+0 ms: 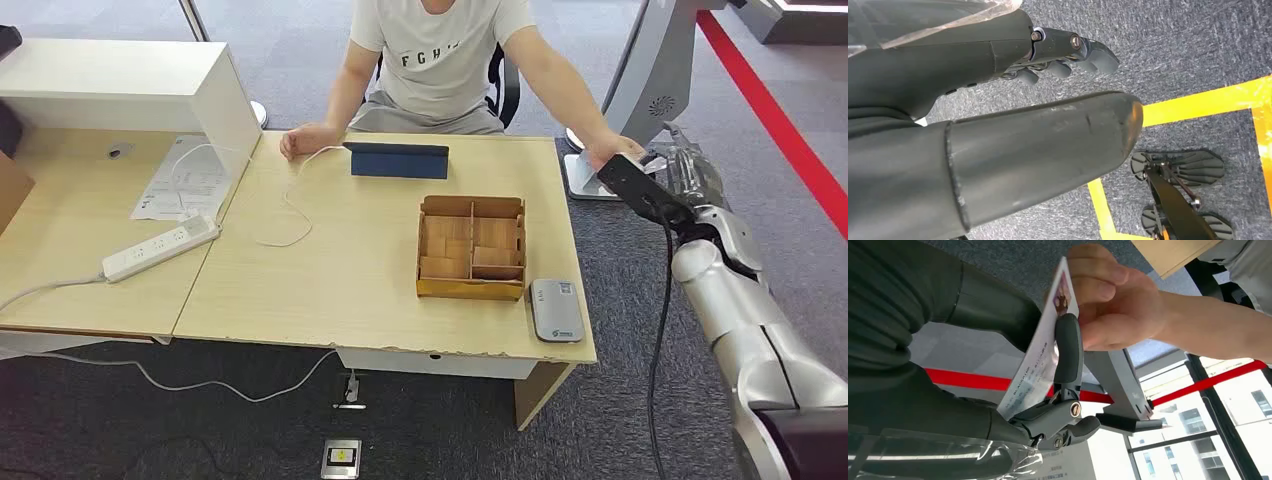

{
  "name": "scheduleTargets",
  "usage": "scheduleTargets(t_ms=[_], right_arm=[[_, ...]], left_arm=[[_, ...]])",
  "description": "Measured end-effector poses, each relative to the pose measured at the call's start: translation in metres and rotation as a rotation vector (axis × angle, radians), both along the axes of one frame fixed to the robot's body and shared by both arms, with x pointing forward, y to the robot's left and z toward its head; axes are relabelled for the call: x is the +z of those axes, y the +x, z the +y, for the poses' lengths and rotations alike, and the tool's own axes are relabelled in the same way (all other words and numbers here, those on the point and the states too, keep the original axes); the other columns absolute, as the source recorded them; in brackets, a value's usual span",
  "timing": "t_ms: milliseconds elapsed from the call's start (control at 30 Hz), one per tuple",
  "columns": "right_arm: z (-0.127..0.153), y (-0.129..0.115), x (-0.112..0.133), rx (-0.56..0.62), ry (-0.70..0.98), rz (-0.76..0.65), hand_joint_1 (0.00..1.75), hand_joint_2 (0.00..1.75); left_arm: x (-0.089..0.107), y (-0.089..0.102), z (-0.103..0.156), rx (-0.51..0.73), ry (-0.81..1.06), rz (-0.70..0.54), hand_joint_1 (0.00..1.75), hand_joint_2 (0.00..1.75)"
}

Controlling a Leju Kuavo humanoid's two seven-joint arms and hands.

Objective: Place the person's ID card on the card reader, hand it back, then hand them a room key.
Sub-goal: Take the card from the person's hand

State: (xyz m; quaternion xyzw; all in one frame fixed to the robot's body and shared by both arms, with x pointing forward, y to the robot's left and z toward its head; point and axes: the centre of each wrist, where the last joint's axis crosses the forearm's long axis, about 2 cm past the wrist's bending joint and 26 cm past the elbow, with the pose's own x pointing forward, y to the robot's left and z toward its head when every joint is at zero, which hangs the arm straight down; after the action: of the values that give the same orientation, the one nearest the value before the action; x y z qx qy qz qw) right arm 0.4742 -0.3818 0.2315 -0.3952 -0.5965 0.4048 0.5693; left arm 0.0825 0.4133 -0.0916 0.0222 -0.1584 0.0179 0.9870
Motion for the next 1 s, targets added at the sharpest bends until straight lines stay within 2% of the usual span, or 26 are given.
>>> scheduleTargets(t_ms=[267, 400, 733, 1000], right_arm=[[-0.001, -0.001, -0.001, 0.047, 0.018, 0.0, 1.75, 1.75], [-0.002, -0.004, -0.01, 0.072, 0.043, 0.001, 1.75, 1.75], [-0.005, -0.032, -0.062, 0.102, 0.135, 0.098, 1.75, 1.75], [-0.008, -0.055, -0.093, 0.095, 0.212, 0.159, 1.75, 1.75]], left_arm=[[0.0, 0.0, -0.001, -0.002, -0.001, 0.0, 0.0, 0.0], [0.0, 0.0, -0.001, 0.009, 0.002, 0.004, 0.0, 0.0], [-0.001, 0.0, -0.003, 0.044, 0.024, 0.02, 0.0, 0.0], [-0.001, 0.0, -0.004, 0.065, 0.04, 0.026, 0.0, 0.0]])
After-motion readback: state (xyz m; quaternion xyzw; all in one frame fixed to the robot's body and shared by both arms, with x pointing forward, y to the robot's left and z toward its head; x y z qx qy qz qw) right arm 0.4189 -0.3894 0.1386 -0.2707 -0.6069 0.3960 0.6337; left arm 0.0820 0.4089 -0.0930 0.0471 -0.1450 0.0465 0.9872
